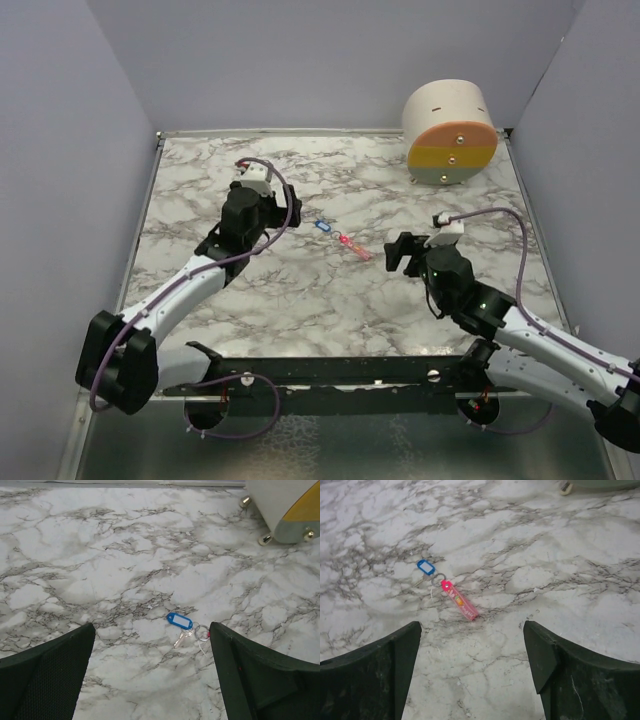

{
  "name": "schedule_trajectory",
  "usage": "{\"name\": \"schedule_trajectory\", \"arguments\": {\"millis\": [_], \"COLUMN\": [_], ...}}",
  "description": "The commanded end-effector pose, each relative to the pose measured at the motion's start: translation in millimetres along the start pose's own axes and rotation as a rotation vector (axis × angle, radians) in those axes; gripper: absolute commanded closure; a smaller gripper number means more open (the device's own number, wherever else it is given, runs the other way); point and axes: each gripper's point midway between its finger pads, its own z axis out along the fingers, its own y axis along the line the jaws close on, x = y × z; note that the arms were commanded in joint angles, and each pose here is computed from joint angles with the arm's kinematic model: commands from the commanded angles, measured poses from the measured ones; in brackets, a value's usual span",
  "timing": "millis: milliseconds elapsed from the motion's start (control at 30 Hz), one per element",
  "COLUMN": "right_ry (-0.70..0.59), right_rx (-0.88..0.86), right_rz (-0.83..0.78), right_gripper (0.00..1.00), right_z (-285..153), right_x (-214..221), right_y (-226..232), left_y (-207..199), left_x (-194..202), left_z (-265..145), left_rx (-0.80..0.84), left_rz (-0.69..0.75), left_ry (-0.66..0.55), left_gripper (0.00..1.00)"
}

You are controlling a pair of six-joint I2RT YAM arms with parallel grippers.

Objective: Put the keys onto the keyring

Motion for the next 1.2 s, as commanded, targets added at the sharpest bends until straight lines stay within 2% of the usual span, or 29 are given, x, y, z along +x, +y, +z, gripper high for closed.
{"name": "schedule_trajectory", "arguments": {"millis": [0, 200, 500, 667, 1167], "right_ry": [-0.118, -0.196, -0.189, -0.172, -0.173], "right_rx": [0.159, 0.171, 0.184, 0.177, 0.155], "right_rz": [0.103, 0.113, 0.102, 0.078, 0.074], "right_gripper": [0.14, 0.10, 0.07, 0.07, 0.07], "right_z": [-14, -33, -36, -32, -32], "right_x": [-19, -40, -37, -34, -34], "right_y": [-36, -49, -54, -51, -48], "left_y": [5, 27, 51, 57, 50], "left_x": [-17, -16, -30, -33, -30], "left_z": [-20, -67, -115, -125, -114], "left_rx": [-0.013, -0.065, -0.151, -0.167, -0.137], "left_rz": [-0.065, -0.120, -0.105, -0.099, -0.109], "left_ry": [-0.133, -0.258, -0.367, -0.401, -0.380], "left_gripper": [0.01, 0.01, 0.01, 0.01, 0.01]}}
